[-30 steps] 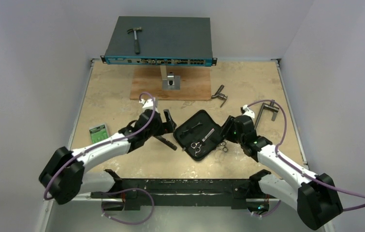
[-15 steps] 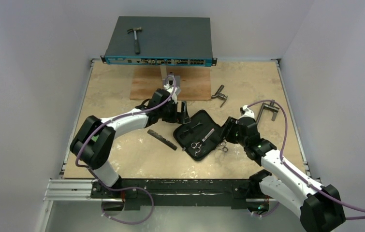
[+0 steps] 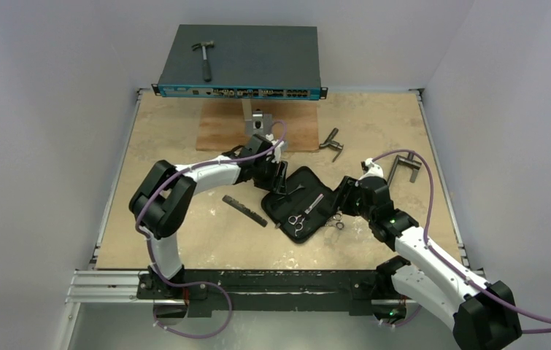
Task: Sort the hair-cutting tools
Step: Move the hairdressing tool bag to the center of the board.
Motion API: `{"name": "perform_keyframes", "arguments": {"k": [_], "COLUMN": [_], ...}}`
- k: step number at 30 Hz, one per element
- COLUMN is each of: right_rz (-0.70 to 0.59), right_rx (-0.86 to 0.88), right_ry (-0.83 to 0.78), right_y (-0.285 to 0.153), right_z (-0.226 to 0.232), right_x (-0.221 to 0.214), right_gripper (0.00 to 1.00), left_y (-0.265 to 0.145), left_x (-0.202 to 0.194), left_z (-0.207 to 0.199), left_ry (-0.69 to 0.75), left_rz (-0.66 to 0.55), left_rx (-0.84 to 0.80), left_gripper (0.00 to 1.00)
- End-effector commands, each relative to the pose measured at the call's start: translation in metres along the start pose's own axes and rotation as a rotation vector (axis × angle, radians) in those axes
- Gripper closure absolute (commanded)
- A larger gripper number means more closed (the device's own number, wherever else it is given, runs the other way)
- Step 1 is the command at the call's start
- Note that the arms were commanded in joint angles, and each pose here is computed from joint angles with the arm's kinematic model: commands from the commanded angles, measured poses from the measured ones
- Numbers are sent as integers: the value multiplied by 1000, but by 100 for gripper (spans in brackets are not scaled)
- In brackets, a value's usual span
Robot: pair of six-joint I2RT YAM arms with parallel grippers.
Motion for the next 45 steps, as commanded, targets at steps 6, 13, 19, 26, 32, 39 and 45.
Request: {"name": "perform_keyframes", "arguments": {"k": [6,13,19,26,32,39,45], "right_rz": [-48,-48,-50,-14,53,54,107], "right_rx": [46,46,43,27,-11,-7,-60], "right_ry": [-9,1,0,-11,-19,-27,-55], "right_y": [2,4,8,19,34,33,20], "right_z": [10,9,10,9,3,6,8], "right_x": [13,11,12,9,0,3,6], "right_gripper": [53,53,54,54,54,54,53], "left_y": [-8,-28,-53,-93,-111,-95,-90], "left_x": [-4,-17,-37,-69,-96,-86,-74], "left_z": [-5,5,18,43,60,49,41], "left_ry": [25,-20,-85,-247,-365,-348,-306], "left_rz": [-69,-145,-226,-353,-423,-417,-423], "left_rx": [46,127,238,459,573,460,403], "left_gripper": [78,100,100,100,100,100,100]}}
Point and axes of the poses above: each gripper's point midway between its finger pads, its own y axis out along the fingers, its own z axis along the line the jaws close on, x = y × z, the point moved 7 cm from there along -y, back along the fingers, and after that the axes turned 1 degree about -y, right-handed, at the moved point
